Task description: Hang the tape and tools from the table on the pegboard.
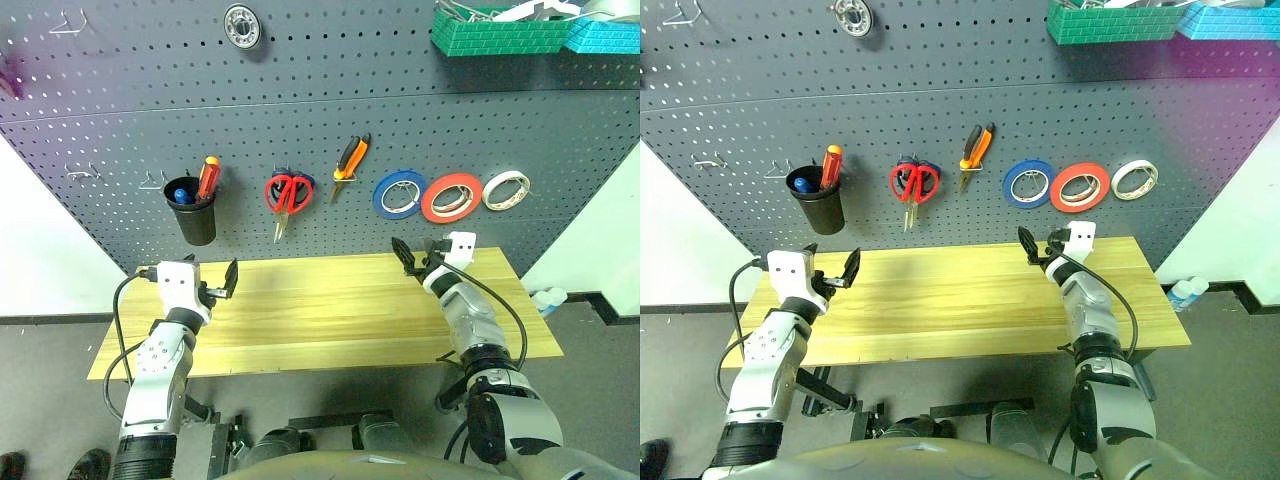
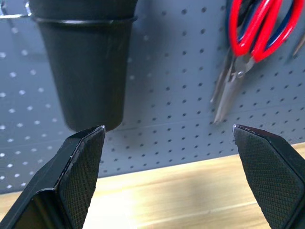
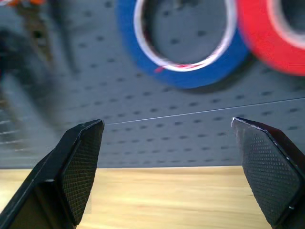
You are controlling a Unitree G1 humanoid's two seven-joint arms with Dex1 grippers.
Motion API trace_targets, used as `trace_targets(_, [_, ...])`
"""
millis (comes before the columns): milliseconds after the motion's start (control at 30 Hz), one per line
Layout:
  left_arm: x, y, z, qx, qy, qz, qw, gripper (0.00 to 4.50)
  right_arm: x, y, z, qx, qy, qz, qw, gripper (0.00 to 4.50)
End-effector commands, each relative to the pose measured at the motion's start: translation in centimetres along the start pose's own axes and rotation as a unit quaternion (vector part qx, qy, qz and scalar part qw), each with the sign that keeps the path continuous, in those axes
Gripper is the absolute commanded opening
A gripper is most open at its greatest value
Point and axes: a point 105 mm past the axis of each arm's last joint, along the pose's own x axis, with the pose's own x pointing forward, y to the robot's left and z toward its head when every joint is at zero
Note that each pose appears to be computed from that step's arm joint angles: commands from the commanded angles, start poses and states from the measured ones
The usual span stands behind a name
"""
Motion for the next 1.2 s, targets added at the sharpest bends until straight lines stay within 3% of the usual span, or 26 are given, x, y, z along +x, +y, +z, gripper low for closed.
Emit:
trace_targets(33, [-0.1, 0.0, 1.7, 0.019, -0.033, 0.0, 0.999, 4.48, 0.4, 1.3, 0.3, -0.03, -0.014, 0.0, 0.999, 4.5])
trace_targets(233, [0.0, 0.4, 1.9, 0.023, -0.035, 0.005, 0.999, 4.48, 1.0, 3.1, 0.1, -0.063, -0.011, 0.001, 0.998, 4.5])
trace_targets(367, [0.0, 0.5, 2.0, 0.028, -0.035, 0.006, 0.999, 4.48, 0.7, 1.7, -1.0, -0.084, 0.026, -0.073, 0.993, 4.5])
trace_targets(433, [0.0, 0.5, 2.0, 0.031, -0.035, 0.003, 0.999, 4.48, 0.7, 3.0, -1.2, -0.043, 0.019, -0.023, 0.999, 4.5])
trace_targets(633, [-0.2, 0.1, 1.8, 0.033, -0.03, -0.004, 0.999, 4.48, -0.3, 2.6, -2.9, 0.032, 0.041, -0.019, 0.998, 4.5])
trace_targets(833, [-0.5, 0.0, 1.4, 0.036, -0.024, -0.005, 0.999, 4.48, -1.7, 2.8, -2.2, 0.029, 0.012, 0.011, 0.999, 4.5])
trace_targets(933, [-0.8, 0.2, 1.0, 0.033, -0.017, -0.002, 0.999, 4.48, -2.4, 2.3, -2.7, -0.033, 0.027, -0.01, 0.999, 4.5])
trace_targets(1100, [-1.3, 0.2, 0.7, 0.03, -0.009, -0.003, 1.0, 4.48, -3.2, 2.9, -3.0, -0.009, 0.026, 0.005, 1.0, 4.5])
trace_targets(1200, [-1.7, 0.3, 0.2, 0.031, -0.001, 0.002, 1.0, 4.48, -3.5, 3.1, -3.3, -0.039, 0.031, 0.004, 0.999, 4.5])
